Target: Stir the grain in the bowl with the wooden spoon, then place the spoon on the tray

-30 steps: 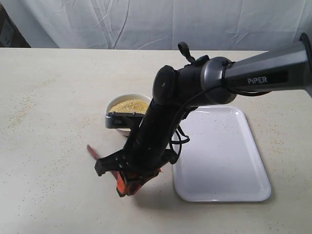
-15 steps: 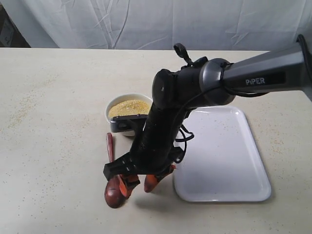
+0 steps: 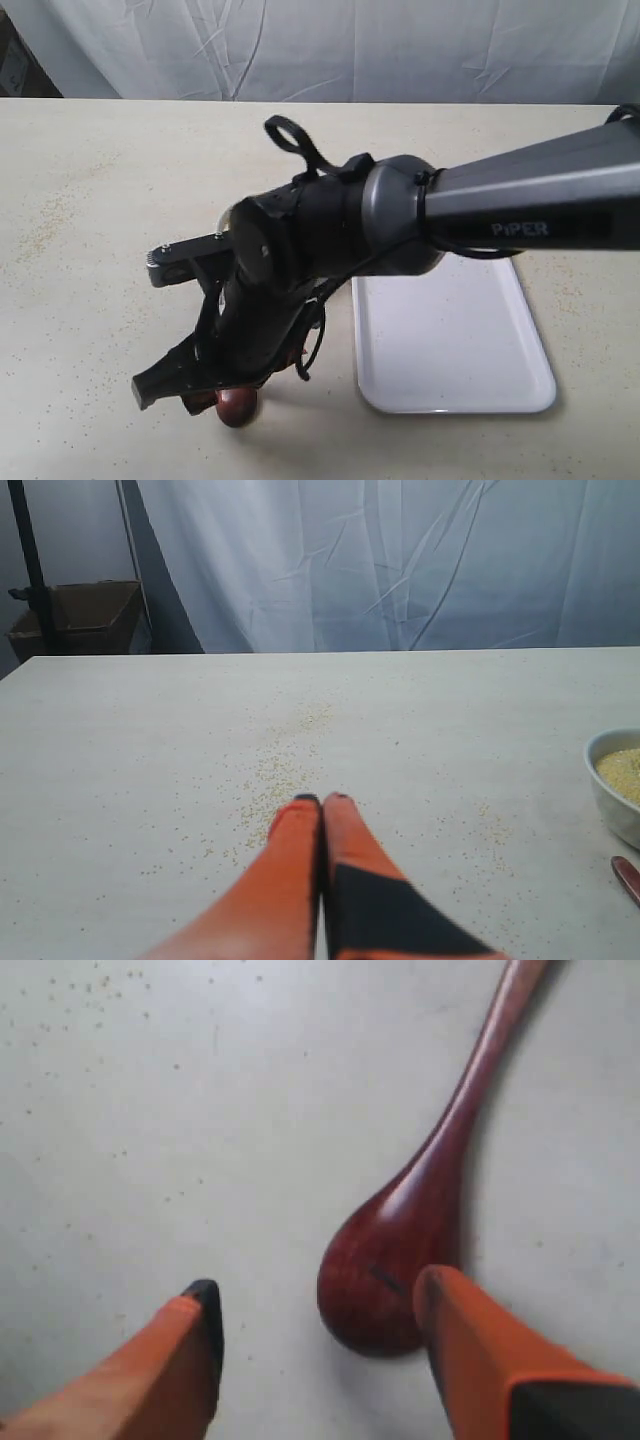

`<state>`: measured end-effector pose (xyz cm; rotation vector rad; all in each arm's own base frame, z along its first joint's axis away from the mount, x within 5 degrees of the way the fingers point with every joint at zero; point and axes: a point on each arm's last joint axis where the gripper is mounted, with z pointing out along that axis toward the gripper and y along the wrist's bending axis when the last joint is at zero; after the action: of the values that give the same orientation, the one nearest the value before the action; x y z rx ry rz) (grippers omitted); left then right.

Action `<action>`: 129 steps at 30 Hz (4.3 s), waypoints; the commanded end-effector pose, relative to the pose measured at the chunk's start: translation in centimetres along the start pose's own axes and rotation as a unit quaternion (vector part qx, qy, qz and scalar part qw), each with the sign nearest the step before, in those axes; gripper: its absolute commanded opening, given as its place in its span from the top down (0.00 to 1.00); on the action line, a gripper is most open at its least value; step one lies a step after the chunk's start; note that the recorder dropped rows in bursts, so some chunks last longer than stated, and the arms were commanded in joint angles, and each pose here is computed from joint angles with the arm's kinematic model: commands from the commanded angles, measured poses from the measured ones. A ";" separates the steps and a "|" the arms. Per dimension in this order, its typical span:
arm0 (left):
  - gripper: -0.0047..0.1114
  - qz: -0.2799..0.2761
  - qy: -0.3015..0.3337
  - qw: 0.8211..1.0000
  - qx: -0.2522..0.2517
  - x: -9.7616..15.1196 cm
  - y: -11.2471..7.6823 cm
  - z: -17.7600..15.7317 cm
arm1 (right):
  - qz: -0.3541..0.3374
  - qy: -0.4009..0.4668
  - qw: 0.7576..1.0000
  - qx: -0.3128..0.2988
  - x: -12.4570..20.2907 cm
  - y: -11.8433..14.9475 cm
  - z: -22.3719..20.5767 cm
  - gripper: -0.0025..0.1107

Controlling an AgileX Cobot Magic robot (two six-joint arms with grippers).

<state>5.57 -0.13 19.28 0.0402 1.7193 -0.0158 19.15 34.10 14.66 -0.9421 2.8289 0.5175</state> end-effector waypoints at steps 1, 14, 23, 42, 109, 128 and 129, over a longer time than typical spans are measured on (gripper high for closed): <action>0.96 -0.003 -0.003 1.000 0.000 0.1 0.0 0.0 | -0.008 -0.031 0.999 0.031 -0.1 0.4 0.6 0.48; 0.96 -0.003 -0.003 1.000 0.000 0.1 0.0 0.0 | -0.011 -0.014 0.998 0.060 0.2 -0.4 2.1 0.95; 0.96 -0.003 -0.003 1.000 0.000 0.1 0.0 0.0 | -0.175 -0.023 0.972 0.157 0.1 -0.6 -1.4 0.95; 0.96 -0.003 -0.003 1.000 0.000 0.1 0.0 0.0 | -0.304 0.032 0.864 0.400 2.8 0.2 3.5 0.48; 0.96 -0.003 -0.003 1.000 0.000 0.1 0.0 0.0 | -0.164 -0.068 0.984 -0.008 -3.1 -5.6 0.5 0.45; 0.96 -0.003 -0.003 1.000 0.000 0.1 0.0 0.0 | -0.179 -0.062 0.982 0.000 -3.0 -6.1 1.9 0.98; 0.96 -0.003 -0.003 1.000 0.000 0.1 0.0 0.0 | -0.181 -0.068 0.981 -0.001 -3.1 -5.9 1.4 0.97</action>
<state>5.57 -0.13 19.28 0.0402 1.7193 -0.0158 25.30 31.90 11.30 -1.3274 2.4818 0.5071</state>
